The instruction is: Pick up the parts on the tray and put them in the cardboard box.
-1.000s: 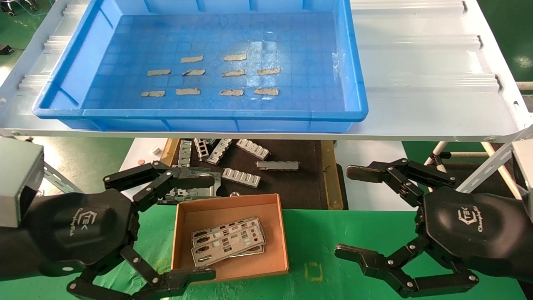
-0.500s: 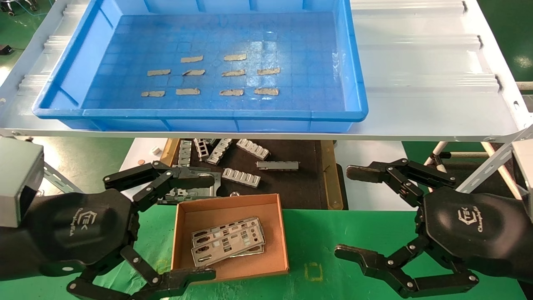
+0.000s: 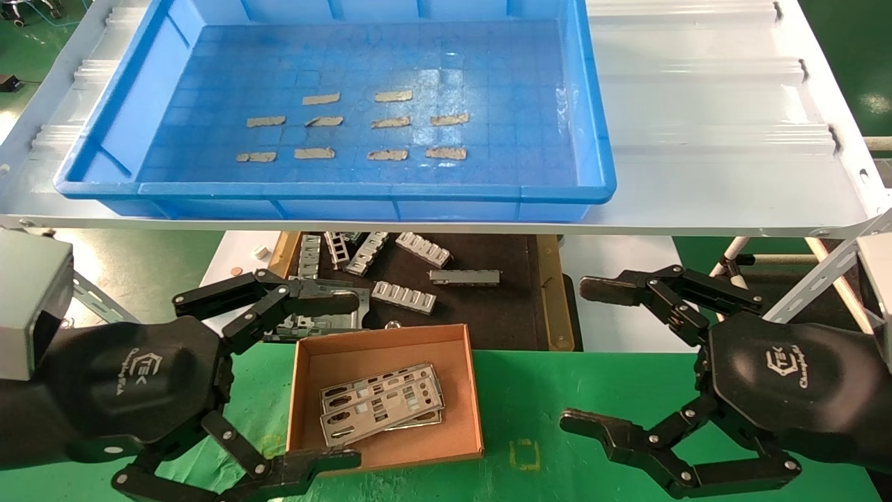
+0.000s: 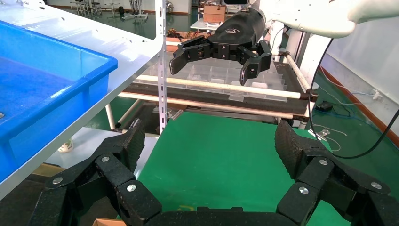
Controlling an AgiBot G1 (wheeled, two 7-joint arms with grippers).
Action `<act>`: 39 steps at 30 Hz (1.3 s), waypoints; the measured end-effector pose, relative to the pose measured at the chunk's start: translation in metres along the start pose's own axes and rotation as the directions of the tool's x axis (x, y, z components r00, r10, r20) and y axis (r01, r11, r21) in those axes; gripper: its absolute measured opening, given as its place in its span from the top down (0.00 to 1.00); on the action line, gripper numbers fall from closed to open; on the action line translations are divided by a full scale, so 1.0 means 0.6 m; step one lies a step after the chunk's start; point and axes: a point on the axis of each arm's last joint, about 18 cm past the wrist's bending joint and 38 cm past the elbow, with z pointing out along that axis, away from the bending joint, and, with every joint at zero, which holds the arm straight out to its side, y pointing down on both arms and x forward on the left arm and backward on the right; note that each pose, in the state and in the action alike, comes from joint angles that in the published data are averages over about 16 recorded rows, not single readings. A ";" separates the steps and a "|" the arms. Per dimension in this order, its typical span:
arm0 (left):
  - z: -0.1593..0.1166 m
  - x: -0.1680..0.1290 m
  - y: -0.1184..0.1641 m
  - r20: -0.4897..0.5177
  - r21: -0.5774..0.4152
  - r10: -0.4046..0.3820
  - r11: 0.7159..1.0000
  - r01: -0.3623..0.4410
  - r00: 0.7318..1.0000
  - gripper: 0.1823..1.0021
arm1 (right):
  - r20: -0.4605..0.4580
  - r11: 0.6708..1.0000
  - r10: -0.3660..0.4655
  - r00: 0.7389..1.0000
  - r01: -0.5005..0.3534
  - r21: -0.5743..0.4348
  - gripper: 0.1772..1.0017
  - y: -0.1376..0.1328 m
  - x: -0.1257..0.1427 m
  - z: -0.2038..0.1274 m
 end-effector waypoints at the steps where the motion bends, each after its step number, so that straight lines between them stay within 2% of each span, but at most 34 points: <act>1: 0.000 0.000 0.000 0.000 0.000 0.000 1.000 0.000 1.000 0.00 | 0.000 1.000 0.000 1.000 0.000 0.000 0.00 0.000 0.000 0.000; 39: 0.000 0.000 0.000 0.000 0.000 0.000 1.000 0.000 1.000 0.00 | 0.000 1.000 0.000 1.000 0.000 0.000 0.00 0.000 0.000 0.000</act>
